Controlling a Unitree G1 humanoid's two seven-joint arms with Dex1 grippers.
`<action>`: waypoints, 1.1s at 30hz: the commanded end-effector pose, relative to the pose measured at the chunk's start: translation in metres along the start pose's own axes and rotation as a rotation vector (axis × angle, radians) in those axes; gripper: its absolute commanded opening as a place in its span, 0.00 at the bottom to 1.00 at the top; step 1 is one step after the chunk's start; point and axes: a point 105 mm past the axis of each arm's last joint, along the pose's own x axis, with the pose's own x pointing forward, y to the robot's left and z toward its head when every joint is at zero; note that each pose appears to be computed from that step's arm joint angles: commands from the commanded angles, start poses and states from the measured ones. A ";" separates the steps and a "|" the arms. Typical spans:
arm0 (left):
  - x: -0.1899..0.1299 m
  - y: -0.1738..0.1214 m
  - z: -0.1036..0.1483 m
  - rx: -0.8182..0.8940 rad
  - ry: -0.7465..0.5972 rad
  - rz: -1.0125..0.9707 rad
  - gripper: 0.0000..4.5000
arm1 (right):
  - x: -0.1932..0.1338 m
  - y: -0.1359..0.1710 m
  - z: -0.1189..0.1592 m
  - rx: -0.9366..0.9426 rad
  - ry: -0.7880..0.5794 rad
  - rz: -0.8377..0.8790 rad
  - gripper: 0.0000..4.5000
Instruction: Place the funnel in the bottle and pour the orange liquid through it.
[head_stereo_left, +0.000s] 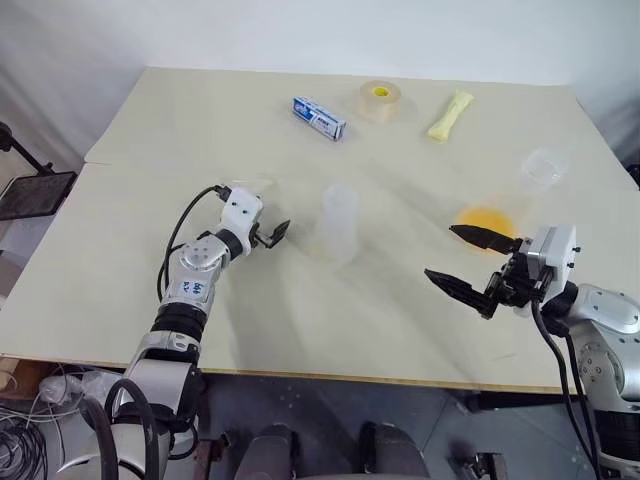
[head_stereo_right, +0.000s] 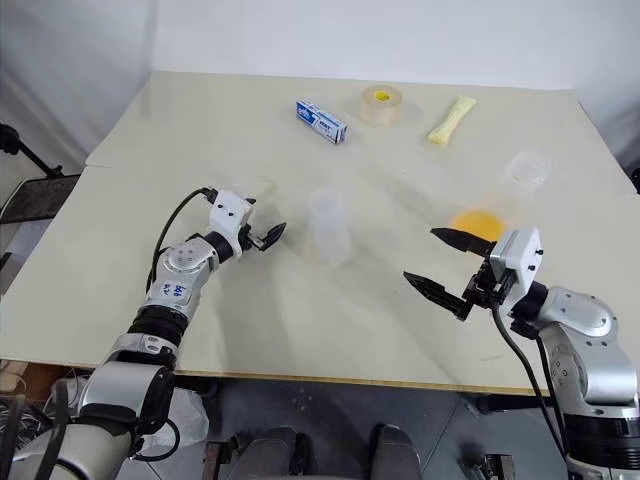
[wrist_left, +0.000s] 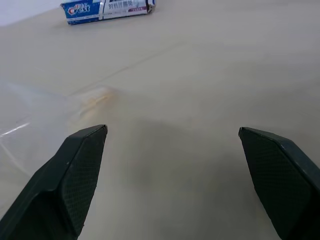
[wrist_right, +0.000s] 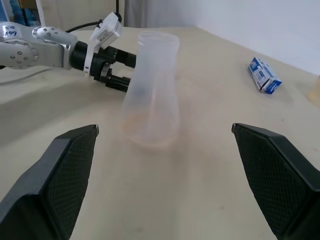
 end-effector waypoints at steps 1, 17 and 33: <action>-0.006 0.009 0.013 0.021 -0.049 0.022 1.00 | -0.005 -0.001 0.014 -0.047 -0.032 -0.023 1.00; -0.027 0.043 0.006 -0.041 -0.014 0.083 1.00 | 0.006 -0.004 0.013 -0.038 -0.042 -0.011 1.00; 0.001 0.036 0.010 -0.018 0.035 -0.030 0.53 | 0.003 -0.006 0.015 -0.051 -0.042 -0.040 1.00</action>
